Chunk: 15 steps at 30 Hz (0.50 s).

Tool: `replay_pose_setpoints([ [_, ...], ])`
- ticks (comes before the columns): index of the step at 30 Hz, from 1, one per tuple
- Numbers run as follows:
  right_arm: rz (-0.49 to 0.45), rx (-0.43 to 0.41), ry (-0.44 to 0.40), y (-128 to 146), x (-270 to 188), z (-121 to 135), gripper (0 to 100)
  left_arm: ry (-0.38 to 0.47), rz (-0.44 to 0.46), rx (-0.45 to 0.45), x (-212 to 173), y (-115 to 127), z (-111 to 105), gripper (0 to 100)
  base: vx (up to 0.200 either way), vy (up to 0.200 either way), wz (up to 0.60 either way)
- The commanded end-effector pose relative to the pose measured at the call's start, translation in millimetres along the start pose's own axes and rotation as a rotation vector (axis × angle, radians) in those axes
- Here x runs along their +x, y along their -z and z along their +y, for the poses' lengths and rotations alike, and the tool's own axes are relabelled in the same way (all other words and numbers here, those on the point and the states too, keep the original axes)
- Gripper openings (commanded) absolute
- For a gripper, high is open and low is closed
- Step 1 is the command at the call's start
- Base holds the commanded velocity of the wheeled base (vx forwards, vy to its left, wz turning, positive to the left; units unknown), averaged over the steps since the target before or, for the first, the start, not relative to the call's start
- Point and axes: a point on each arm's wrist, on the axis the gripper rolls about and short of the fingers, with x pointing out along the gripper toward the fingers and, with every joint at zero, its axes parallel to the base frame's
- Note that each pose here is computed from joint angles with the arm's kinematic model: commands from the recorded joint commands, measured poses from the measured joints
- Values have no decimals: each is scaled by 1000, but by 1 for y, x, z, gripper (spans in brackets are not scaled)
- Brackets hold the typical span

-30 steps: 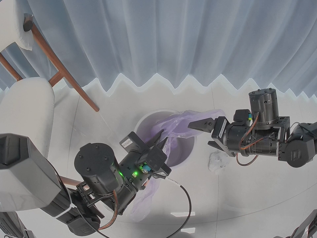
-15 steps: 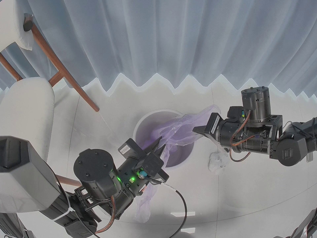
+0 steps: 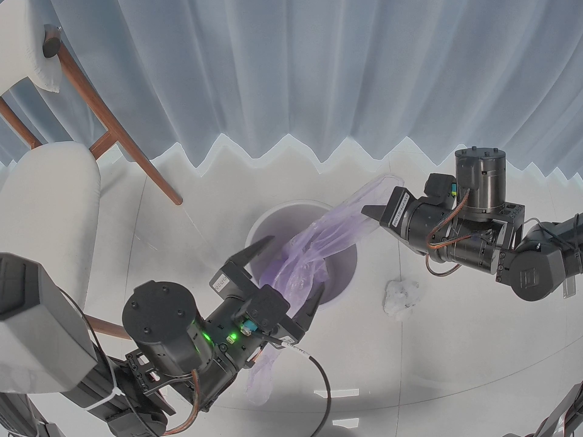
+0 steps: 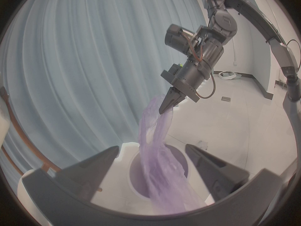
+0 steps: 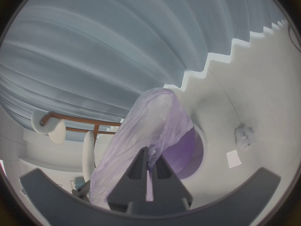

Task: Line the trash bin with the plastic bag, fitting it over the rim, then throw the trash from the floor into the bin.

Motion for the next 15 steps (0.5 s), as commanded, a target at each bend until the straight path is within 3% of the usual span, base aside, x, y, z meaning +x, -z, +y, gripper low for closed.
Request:
replay_pose_setpoints([
  [1,-35,-34,17,-11,-2,-8,0,-17,-28,-17,-15,-13,14,100,0,0,0],
  [7,-64,-38,-6,-13,0,-6,0,21,26,-50,-50,-9,24,100,0,0,0],
  [15,-67,-36,-9,-14,0,-5,0,94,146,-114,-75,13,18,100,0,0,0],
])
